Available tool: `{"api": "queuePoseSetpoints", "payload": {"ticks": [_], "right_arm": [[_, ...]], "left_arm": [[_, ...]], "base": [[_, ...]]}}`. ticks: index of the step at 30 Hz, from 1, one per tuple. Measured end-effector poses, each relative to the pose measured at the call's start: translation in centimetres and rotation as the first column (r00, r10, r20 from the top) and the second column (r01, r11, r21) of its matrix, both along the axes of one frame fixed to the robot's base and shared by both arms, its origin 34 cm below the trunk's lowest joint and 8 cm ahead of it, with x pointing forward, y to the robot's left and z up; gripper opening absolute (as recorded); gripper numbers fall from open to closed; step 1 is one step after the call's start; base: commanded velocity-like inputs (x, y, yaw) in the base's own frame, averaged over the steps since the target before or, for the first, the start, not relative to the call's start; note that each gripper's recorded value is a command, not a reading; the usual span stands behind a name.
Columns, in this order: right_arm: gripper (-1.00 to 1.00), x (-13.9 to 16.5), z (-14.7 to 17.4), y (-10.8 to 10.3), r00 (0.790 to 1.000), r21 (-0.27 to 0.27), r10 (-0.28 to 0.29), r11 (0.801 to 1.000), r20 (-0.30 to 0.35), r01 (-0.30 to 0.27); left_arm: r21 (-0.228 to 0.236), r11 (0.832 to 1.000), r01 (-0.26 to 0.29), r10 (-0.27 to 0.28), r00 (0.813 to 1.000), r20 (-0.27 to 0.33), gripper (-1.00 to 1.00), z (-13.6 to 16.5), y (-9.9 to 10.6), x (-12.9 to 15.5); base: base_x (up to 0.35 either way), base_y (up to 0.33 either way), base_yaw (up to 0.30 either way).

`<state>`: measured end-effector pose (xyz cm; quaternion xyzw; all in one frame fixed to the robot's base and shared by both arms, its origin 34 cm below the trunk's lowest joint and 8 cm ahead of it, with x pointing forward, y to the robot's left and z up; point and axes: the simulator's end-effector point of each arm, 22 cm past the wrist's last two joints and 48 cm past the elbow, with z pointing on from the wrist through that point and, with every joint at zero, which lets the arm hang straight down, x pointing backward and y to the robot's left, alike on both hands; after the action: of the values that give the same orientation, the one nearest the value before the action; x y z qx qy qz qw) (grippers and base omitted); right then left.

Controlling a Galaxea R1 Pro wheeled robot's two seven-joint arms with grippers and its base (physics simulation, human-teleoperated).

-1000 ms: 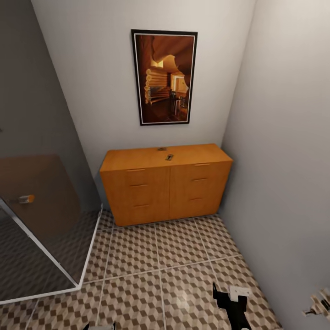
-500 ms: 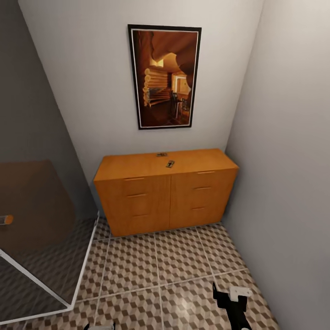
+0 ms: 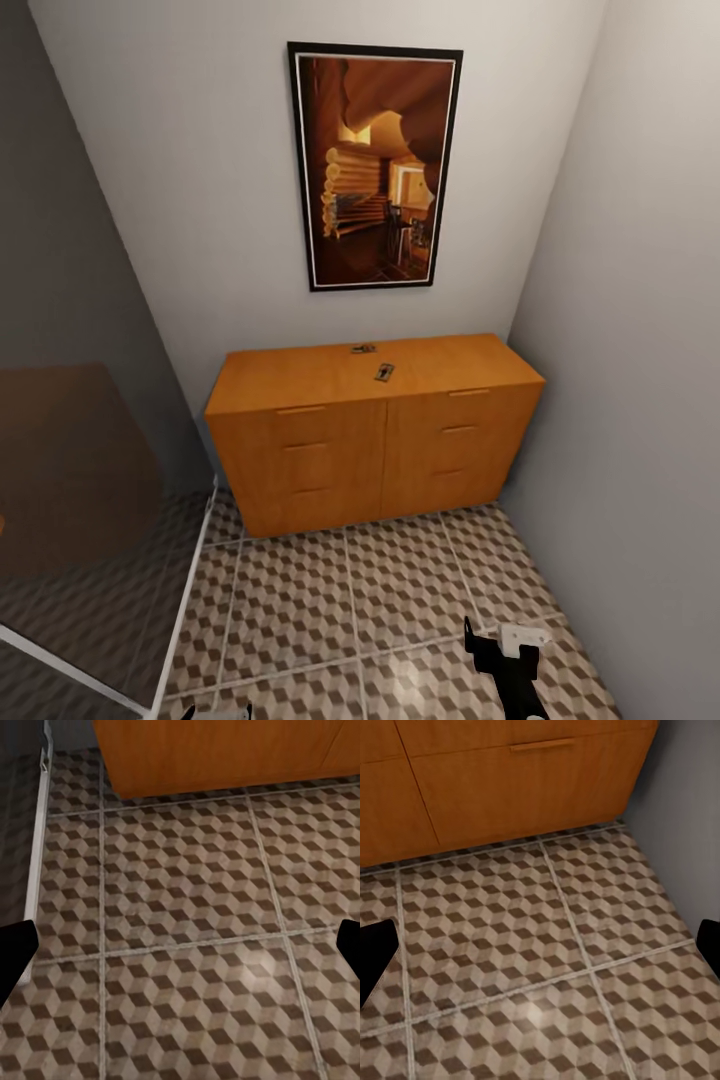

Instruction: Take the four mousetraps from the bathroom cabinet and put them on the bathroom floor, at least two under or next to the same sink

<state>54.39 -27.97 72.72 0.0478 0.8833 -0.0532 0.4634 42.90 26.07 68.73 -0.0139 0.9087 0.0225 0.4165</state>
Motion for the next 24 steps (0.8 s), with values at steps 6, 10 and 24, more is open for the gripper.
{"api": "queuePoseSetpoints", "payload": {"ticks": [6, 10, 24], "right_arm": [[1.0, 0.03, 0.0, 0.0, 1.0, 0.0, 0.0, 1.0, 0.0, 0.0], [1.0, 0.01, -0.02, 0.0, 1.0, 0.0, 0.0, 1.0, 0.0, 0.0], [1.0, 0.01, -0.02, -0.01, 1.0, 0.0, 0.0, 1.0, 0.0, 0.0]], "left_arm": [[0.0, 1.0, 0.0, 0.0, 1.0, 0.0, 1.0, -0.01, 0.0, 0.01], [0.0, 1.0, 0.0, 0.0, 1.0, 0.0, 1.0, -0.02, 0.0, 0.01], [0.0, 1.0, 0.0, 0.0, 1.0, 0.0, 1.0, -0.01, 0.0, 0.01]], "base": [[0.042, 0.024, 0.0], [0.007, 0.004, 0.0], [0.0, 0.0, 0.0]]}}
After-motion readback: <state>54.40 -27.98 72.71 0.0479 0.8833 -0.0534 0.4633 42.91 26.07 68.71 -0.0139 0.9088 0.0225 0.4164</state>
